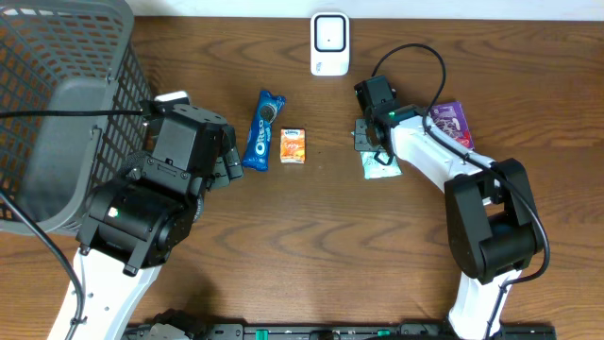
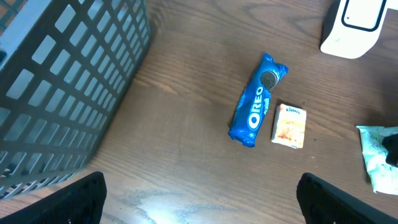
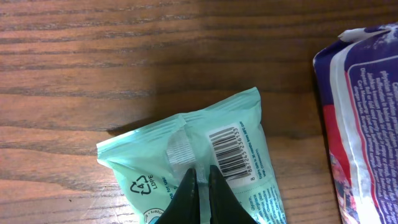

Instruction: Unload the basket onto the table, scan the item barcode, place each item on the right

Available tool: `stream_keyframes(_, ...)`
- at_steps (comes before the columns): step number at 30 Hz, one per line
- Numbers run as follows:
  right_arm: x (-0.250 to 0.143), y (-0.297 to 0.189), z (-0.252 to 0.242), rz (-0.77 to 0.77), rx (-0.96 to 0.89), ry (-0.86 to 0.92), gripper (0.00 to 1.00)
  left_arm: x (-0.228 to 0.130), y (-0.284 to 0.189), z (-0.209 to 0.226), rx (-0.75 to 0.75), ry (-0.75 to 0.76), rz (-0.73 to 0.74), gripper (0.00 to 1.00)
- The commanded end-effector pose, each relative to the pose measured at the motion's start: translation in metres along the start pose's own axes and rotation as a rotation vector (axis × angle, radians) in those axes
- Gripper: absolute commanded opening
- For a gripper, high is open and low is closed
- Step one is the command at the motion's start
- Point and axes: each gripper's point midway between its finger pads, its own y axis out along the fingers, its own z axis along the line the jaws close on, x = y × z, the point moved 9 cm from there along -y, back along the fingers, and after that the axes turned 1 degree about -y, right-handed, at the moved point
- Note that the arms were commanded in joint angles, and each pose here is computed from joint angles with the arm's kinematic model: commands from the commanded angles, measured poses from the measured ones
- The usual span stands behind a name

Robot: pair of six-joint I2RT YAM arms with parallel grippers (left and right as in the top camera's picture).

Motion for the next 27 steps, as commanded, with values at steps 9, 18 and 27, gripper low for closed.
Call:
stream_keyframes(9, 0.003, -0.085, -0.015, -0.015, 0.027, 0.002, 0.28, 0.002, -0.001, 0.002, 0.011, 0.004, -0.009, 0.98)
stream_keyframes(18, -0.035, -0.054, -0.023, 0.121, -0.017, 0.014, 0.26, 0.002, -0.001, 0.002, 0.011, 0.004, -0.009, 0.98)
stream_keyframes(27, -0.075, -0.014, -0.02, 0.187, 0.073, 0.038, 0.24, 0.002, -0.001, 0.002, 0.011, 0.004, -0.009, 0.98)
